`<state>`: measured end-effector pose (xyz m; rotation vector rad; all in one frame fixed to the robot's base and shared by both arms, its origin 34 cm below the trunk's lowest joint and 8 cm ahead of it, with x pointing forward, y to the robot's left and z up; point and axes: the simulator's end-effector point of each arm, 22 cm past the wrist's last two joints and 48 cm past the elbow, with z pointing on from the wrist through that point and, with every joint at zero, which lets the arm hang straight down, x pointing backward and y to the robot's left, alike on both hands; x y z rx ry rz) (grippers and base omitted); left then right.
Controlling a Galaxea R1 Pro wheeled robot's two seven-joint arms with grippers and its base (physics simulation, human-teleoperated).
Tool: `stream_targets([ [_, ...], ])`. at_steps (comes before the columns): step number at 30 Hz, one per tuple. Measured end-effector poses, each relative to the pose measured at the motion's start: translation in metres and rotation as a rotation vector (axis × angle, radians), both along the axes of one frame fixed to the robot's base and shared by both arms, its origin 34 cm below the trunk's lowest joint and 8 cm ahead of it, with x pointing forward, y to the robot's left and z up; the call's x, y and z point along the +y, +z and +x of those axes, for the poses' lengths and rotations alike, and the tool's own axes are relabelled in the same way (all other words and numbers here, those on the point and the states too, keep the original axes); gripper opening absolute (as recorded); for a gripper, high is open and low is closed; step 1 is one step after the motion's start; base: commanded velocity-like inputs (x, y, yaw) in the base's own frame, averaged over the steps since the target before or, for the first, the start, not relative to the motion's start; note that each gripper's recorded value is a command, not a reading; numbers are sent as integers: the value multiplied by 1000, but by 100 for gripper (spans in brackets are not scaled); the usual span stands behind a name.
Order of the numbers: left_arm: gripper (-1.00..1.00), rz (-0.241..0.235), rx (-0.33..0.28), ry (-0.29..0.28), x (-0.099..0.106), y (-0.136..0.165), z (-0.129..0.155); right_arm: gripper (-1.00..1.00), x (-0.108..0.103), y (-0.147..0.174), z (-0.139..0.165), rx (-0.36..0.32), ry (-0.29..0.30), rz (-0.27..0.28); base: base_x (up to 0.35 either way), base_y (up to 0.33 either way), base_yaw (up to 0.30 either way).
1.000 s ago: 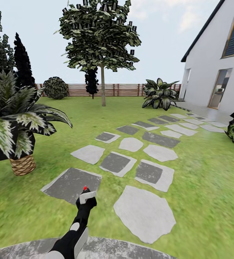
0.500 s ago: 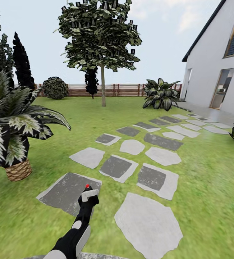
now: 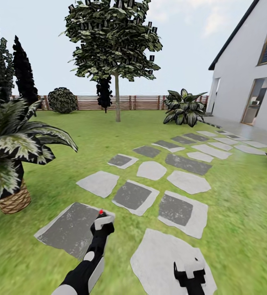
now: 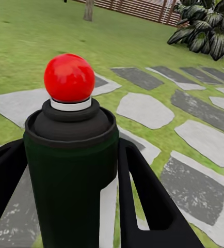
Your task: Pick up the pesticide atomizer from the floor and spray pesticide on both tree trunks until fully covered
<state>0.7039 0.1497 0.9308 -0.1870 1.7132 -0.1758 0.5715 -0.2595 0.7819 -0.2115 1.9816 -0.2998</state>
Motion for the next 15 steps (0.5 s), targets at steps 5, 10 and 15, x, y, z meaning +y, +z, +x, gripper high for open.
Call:
stream_targets([
  [5,-100,1,0,-7,-3,0,0,100,-9,17,15,-46,-1,-8,350,0,0],
  [10,-100,25,-9,-55,-20,3,-1,100,-18,26,29,-57,25,-23,350,0,0],
  [15,-100,43,-17,-92,-32,5,-3,100,-27,17,52,69,162,-22,350,0,0],
])
